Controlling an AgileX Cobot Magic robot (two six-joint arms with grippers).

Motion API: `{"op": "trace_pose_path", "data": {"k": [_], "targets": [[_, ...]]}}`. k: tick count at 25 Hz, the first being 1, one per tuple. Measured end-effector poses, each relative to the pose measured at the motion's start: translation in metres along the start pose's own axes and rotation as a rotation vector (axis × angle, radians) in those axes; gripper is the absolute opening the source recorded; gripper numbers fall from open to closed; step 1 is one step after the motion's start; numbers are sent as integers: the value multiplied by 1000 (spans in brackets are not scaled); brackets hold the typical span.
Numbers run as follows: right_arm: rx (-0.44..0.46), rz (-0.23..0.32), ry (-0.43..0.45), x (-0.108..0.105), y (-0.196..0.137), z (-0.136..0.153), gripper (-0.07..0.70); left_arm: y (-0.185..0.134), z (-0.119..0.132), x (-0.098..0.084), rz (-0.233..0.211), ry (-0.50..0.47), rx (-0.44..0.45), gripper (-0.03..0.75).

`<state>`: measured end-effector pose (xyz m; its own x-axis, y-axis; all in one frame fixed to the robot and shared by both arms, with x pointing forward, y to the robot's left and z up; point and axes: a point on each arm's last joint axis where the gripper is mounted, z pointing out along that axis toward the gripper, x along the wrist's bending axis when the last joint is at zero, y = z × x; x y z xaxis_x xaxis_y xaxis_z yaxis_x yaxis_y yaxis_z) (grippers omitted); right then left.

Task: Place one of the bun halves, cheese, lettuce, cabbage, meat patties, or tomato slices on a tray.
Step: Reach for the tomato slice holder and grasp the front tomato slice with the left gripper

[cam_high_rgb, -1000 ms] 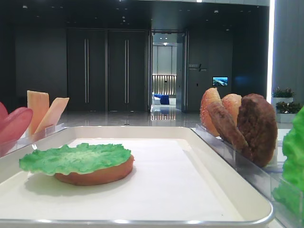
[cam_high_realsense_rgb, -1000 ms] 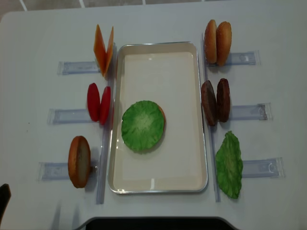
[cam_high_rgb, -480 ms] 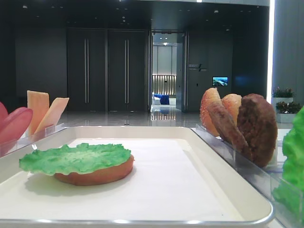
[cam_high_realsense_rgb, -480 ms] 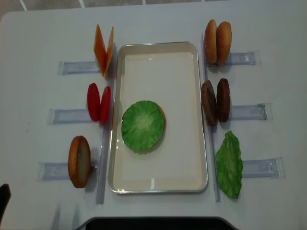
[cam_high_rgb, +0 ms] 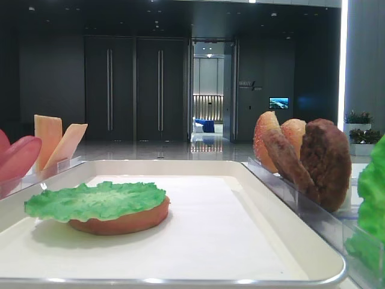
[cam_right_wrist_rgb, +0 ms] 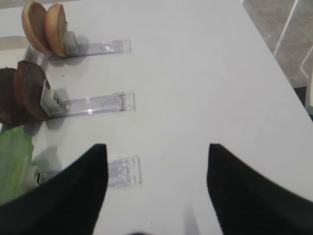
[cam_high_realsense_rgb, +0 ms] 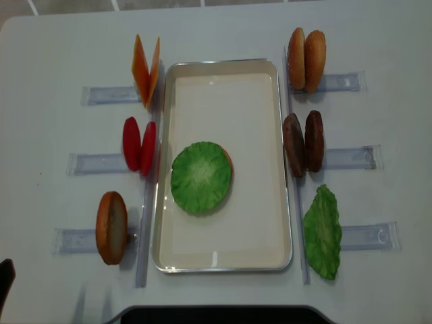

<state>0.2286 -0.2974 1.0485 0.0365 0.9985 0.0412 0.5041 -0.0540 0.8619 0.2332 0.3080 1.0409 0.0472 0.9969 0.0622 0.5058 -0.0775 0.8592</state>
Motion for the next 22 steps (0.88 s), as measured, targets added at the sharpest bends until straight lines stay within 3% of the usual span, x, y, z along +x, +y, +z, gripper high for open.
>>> {"op": "trace_pose_path", "data": {"k": [11, 13, 17, 22], "targets": [[0, 0, 0, 0, 0, 0, 423, 0, -1, 1, 3, 6, 0, 408], [0, 0, 0, 0, 0, 0, 423, 4, -3, 4, -30, 43, 8, 408], [0, 0, 0, 0, 0, 0, 423, 28, 7, 9, -97, 93, 114, 408], [0, 0, 0, 0, 0, 0, 423, 67, 45, 7, -83, 95, 331, 408]]}}
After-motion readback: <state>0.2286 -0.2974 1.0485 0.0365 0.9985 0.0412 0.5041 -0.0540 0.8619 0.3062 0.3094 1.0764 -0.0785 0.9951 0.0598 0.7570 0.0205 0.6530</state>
